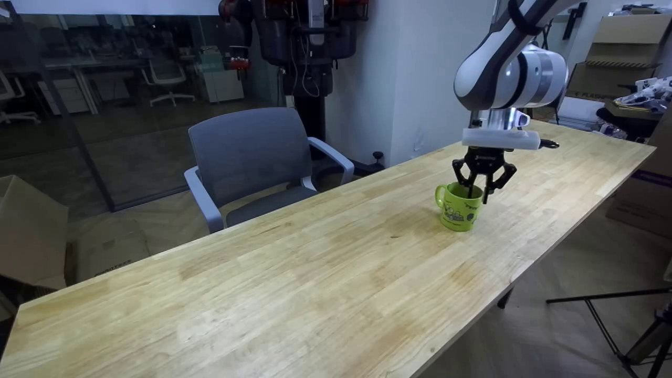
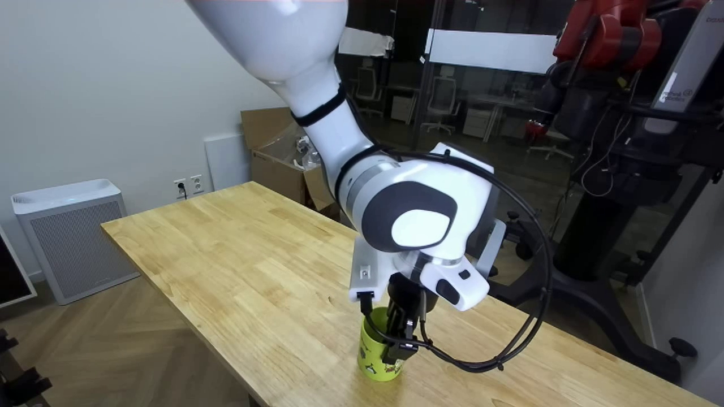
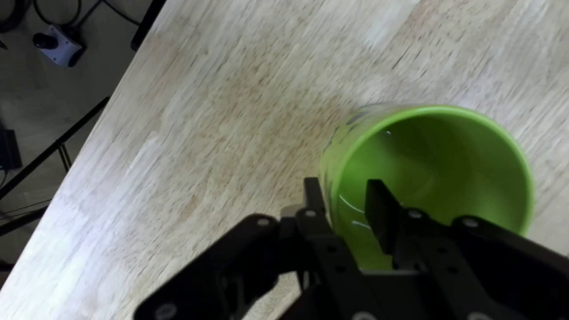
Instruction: Move the cup to the right
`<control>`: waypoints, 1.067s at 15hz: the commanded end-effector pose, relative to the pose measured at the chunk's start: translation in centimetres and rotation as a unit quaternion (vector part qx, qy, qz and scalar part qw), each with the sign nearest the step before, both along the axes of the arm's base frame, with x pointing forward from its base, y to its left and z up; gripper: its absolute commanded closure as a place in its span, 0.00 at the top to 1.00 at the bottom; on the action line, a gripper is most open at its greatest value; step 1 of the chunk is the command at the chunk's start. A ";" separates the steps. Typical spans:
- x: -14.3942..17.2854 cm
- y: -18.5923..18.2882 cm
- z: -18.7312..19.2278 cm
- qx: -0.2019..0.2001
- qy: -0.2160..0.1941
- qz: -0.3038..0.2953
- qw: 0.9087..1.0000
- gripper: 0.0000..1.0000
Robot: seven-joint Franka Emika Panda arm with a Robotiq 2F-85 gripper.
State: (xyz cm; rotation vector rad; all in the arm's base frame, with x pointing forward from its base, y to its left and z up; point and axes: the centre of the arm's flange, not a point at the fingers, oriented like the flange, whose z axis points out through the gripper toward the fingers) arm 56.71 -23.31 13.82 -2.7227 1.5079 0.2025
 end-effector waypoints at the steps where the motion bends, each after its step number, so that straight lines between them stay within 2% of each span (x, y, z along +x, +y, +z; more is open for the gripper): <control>1: 0.5 0.3 1.9 -0.006 -0.009 -0.025 1.000 0.64; 6: -0.6 1.8 5.2 -0.018 -0.025 -0.027 0.999 0.98; 10: -2.3 3.7 8.5 -0.022 -0.040 -0.032 0.998 1.00; 13: -3.9 5.2 10.2 -0.008 -0.045 -0.034 0.998 1.00; 14: -1.6 3.7 8.1 -0.007 -0.041 -0.017 0.999 1.00; 16: -2.5 4.4 9.0 -0.003 -0.043 -0.018 0.999 1.00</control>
